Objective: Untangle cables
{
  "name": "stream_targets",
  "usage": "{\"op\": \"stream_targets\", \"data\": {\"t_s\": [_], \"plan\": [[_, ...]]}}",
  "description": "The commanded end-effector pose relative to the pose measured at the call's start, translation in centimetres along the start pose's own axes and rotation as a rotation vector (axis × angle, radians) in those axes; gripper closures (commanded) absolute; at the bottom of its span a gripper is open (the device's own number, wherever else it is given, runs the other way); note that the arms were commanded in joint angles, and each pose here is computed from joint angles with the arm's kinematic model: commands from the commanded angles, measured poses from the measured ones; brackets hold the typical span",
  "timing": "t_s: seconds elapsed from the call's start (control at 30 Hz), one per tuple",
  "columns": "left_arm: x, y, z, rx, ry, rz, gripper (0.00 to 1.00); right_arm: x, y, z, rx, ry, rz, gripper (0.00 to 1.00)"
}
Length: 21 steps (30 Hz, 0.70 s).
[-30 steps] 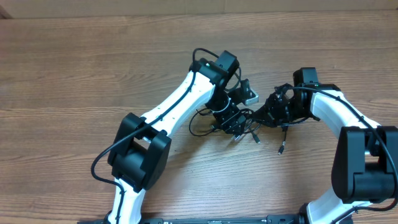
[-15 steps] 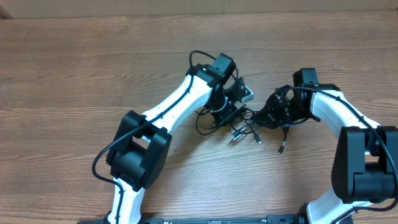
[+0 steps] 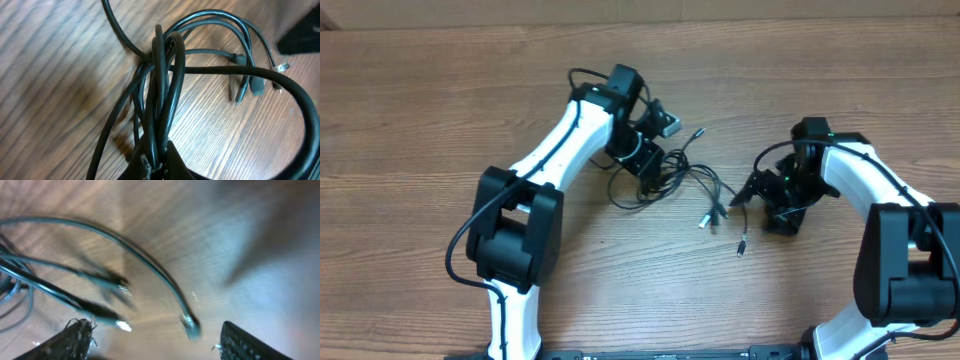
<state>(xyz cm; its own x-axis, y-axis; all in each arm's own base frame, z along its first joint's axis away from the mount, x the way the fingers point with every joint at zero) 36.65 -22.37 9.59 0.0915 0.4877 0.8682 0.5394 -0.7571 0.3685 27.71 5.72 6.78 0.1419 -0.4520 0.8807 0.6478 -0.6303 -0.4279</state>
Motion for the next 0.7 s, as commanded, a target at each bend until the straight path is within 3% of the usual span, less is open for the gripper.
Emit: {"op": "stream_targets", "data": {"t_s": [0.0, 0.1, 0.23, 0.3, 0.37, 0.43, 0.67], "plan": [[0.9, -0.1, -0.3, 0.028, -0.013, -0.013, 0.96, 3.5, 1.3, 1.4, 0.027, 0.014, -0.070, 0.18], [0.9, -0.1, -0.4, 0.031, -0.026, -0.018, 0.96, 6.3, 0.3, 3.5, 0.156, 0.072, -0.043, 0.18], [1.0, 0.5, -1.2, 0.011, -0.087, -0.062, 0.96, 9.3, -2.4, 7.6, 0.353, 0.305, 0.060, 0.20], [1.1, 0.7, -1.6, 0.000, -0.114, -0.083, 0.96, 10.1, -2.6, 9.1, 0.368, 0.392, 0.070, 0.29], [1.1, 0.8, -1.6, -0.001, -0.118, -0.089, 0.96, 10.3, -1.9, 10.0, 0.310, 0.429, 0.048, 0.50], [1.1, 0.8, -1.6, 0.000, -0.118, -0.088, 0.96, 10.3, -1.4, 10.7, 0.264, 0.450, 0.031, 0.64], [0.9, 0.7, -1.7, 0.031, -0.122, -0.082, 0.96, 8.1, -1.9, 12.4, 0.216, 0.405, -0.012, 0.70]]}}
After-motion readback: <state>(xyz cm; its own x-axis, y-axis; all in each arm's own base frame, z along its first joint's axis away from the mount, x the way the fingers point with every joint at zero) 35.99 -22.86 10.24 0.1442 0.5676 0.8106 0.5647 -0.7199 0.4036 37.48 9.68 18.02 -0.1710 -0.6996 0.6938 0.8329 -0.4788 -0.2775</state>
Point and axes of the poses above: each gripper's point midway between its finger pads, its own x axis back along the fingers, its own z axis along the line the jaws close on, y = z × x, the point moved 4 cm from there along x, back along the fingers, and after that the axes turned 15 degrees about -x, right-handed, at the moved point
